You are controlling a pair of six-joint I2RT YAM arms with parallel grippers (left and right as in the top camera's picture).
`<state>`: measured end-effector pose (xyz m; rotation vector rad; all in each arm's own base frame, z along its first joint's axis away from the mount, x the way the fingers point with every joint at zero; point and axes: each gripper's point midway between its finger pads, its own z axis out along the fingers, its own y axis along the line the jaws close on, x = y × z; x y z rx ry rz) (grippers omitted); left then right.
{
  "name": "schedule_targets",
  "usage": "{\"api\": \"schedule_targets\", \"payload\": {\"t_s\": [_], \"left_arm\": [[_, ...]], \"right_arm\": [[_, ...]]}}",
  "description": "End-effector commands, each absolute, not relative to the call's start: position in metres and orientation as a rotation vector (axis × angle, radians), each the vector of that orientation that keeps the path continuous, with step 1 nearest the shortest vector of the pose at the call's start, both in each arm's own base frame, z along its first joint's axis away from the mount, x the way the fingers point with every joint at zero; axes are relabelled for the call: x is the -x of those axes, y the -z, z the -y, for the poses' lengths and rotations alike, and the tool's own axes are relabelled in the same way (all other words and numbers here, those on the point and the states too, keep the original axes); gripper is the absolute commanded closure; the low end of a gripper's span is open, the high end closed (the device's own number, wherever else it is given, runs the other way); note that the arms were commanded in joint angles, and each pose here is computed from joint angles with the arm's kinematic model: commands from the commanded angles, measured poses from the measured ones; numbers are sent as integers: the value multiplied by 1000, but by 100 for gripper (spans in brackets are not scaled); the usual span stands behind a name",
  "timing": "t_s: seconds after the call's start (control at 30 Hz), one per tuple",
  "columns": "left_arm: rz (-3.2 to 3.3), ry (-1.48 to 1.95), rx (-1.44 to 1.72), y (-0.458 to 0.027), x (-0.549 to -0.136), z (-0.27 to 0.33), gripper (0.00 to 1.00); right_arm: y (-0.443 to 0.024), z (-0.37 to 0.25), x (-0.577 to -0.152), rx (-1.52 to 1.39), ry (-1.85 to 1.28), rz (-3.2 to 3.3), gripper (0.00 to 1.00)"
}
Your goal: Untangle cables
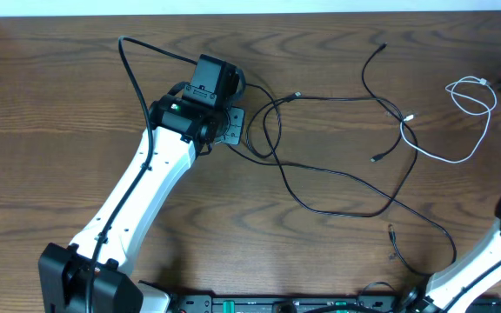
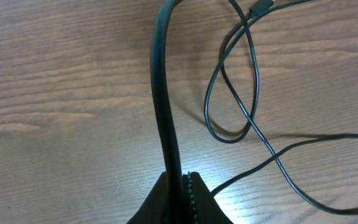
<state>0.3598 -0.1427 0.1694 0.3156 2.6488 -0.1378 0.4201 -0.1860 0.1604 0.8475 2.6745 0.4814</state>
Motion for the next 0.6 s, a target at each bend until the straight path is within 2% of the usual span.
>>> {"api": "schedule_targets", "payload": {"t_s": [0.0, 0.23, 0.57], "left_arm": [[-2651, 139, -300, -169, -362, 142, 93], [-2651, 139, -297, -169, -362, 142, 93], [-2656, 148, -260, -169, -362, 142, 93]], "right_arm": [[-139, 152, -407, -521, -460, -2867, 39], [-84, 97, -389, 83, -495, -3022, 38], [-16, 73, -370, 327, -501, -3038, 33]]}}
